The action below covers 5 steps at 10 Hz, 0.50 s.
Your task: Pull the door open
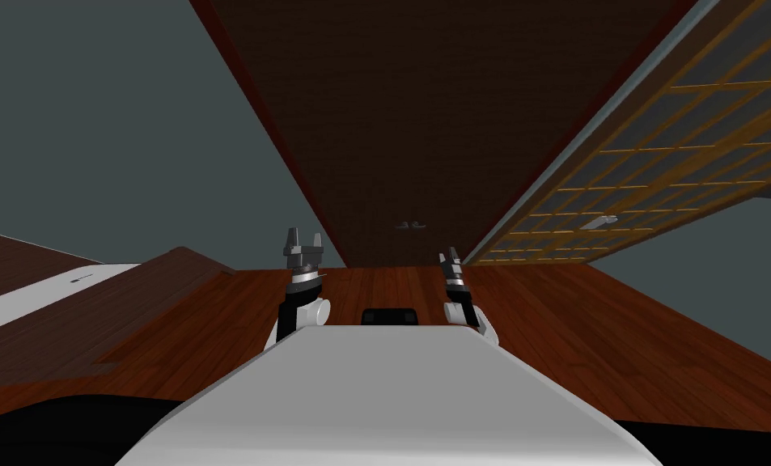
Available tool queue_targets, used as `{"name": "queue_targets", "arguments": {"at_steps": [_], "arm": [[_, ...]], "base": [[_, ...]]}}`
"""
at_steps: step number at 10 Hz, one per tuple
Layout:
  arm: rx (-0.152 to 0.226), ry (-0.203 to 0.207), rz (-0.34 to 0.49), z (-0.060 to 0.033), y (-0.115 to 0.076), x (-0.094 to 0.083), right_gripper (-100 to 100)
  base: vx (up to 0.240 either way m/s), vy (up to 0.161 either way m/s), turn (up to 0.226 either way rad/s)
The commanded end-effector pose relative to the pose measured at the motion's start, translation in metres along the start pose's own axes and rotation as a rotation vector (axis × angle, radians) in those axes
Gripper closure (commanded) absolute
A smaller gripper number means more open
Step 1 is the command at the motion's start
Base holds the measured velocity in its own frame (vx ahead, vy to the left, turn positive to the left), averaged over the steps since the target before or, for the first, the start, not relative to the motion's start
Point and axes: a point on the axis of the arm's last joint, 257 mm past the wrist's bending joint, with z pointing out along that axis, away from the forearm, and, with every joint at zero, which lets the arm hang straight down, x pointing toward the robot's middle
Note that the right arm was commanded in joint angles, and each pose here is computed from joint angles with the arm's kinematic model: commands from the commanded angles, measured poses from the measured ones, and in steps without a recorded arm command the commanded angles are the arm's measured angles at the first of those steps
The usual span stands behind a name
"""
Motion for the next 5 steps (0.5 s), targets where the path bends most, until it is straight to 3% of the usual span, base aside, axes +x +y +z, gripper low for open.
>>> {"name": "queue_targets", "arguments": {"at_steps": [1,5], "arm": [[0.023,0.0,0.001,-0.0043,-0.014,-0.004,-100],[0.067,-0.004,0.0,-0.0132,-0.039,-0.014,-100]], "base": [[0.083,0.008,0.071],[0.085,0.003,0.047]]}}
